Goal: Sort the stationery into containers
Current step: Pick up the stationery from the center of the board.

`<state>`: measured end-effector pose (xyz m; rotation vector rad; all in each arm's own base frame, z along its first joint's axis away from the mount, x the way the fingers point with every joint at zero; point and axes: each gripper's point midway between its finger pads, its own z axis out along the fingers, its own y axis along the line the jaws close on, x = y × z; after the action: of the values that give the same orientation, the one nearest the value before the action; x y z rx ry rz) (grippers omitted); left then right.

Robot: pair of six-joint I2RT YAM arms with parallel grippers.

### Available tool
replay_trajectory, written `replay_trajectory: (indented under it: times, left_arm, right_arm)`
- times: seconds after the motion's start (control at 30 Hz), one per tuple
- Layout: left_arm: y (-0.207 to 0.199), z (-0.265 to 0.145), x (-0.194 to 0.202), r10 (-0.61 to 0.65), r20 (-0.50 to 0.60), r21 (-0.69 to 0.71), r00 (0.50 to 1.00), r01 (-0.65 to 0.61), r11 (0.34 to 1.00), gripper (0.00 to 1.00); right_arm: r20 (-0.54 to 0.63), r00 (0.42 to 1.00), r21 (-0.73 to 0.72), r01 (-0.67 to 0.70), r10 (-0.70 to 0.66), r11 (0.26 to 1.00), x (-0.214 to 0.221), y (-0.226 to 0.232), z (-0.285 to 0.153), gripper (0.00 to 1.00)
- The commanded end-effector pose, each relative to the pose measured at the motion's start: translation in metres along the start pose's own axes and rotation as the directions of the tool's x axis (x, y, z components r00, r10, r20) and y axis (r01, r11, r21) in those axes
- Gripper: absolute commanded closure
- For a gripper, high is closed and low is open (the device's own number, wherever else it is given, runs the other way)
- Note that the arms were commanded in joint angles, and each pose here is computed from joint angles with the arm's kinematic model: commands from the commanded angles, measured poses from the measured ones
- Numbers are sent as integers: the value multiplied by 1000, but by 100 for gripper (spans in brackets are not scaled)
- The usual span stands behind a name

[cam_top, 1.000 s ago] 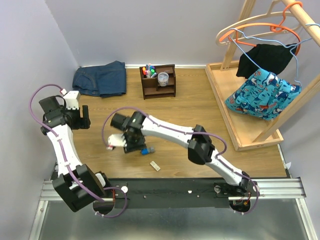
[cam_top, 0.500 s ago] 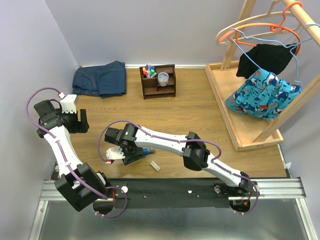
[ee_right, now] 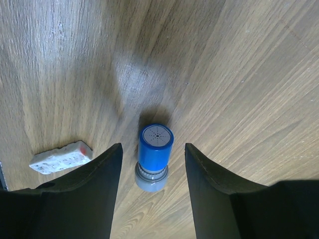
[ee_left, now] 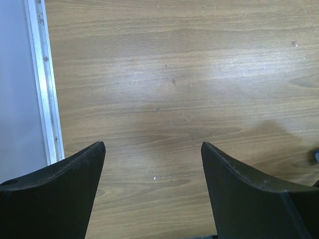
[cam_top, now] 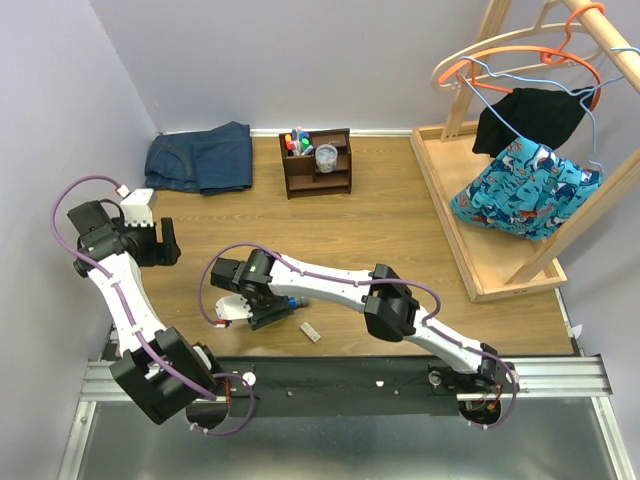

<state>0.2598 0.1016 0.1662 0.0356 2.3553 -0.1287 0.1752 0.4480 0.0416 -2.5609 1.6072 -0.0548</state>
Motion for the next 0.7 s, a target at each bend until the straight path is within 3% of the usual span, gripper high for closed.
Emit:
replay_trajectory:
  times: [0.0, 0.67]
  left_arm:
    - [-9, -5, 3, -16, 15, 23, 1000, 15, 1000, 13]
    - [-10, -1, 6, -23, 2, 36, 1000, 23, 999, 13]
  right_arm:
    - [-28, 1000, -11, 1, -1, 1000, 7, -1, 14, 39]
    - [-2, 1000, -11, -29, 29, 1000, 4, -8, 31, 42]
